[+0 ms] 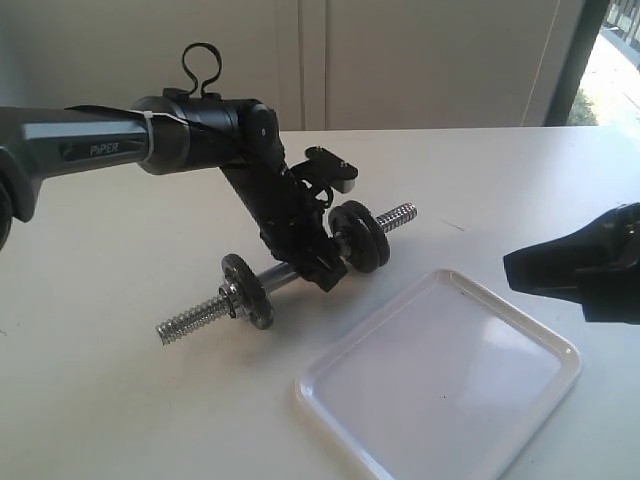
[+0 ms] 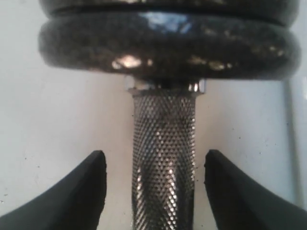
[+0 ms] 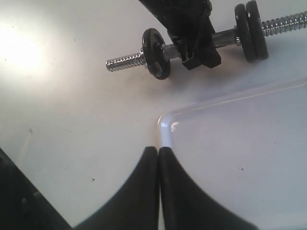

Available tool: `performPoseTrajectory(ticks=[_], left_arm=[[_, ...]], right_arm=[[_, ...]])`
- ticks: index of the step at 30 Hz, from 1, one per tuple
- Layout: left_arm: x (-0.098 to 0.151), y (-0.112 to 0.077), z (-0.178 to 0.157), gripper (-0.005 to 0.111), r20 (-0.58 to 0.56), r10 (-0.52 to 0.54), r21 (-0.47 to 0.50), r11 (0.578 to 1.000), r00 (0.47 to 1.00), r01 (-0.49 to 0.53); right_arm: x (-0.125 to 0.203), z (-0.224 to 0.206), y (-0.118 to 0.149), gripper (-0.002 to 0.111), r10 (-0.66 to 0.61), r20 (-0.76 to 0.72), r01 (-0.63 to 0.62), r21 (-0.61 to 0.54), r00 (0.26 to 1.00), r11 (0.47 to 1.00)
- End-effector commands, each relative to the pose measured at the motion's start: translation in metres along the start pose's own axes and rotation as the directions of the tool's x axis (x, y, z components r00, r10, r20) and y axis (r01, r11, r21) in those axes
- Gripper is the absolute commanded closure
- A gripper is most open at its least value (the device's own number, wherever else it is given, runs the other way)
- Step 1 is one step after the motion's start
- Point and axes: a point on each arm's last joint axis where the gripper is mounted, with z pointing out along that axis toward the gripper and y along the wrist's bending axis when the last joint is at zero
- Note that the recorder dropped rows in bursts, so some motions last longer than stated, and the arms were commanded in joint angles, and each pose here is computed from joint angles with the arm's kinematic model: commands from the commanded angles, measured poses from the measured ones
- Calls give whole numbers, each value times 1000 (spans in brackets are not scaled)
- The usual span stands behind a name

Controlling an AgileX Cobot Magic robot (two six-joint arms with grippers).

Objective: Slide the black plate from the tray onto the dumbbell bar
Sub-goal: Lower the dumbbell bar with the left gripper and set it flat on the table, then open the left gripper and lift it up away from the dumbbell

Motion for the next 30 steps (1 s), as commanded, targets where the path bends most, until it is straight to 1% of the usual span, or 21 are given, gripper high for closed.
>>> performPoseTrajectory(ticks=[1, 6, 11, 16, 20, 27, 30], left_arm=[[2, 0, 0, 43, -16, -12, 9, 1000, 1000, 12], [2, 0, -3, 43, -24, 0, -7, 1000, 1000, -1], [-3, 1, -25, 43, 3, -13, -57, 998, 1000, 13], [-11, -4, -55, 43, 59, 2, -75, 997, 998, 3], [-12, -10, -83, 43, 69, 14, -73, 997, 997, -9], [-3, -26, -140, 44, 12, 26, -63, 998, 1000, -25], [7, -30, -168, 52, -48, 7, -108, 994, 999, -12]], right_arm=[[0, -1, 1, 108, 1, 9, -1, 0, 1000, 1000], [0, -1, 1, 108, 1, 9, -1, 0, 1000, 1000], [0, -1, 1, 108, 4, 11, -4, -2, 1000, 1000], [0, -1, 1, 108, 4, 13, -4, -1, 1000, 1000], [0, -1, 1, 108, 5, 15, -5, -1, 1000, 1000], [-1, -1, 0, 108, 0, 28, 0, 11, 1000, 1000], [-3, -1, -1, 108, -3, 45, 2, 25, 999, 1000]])
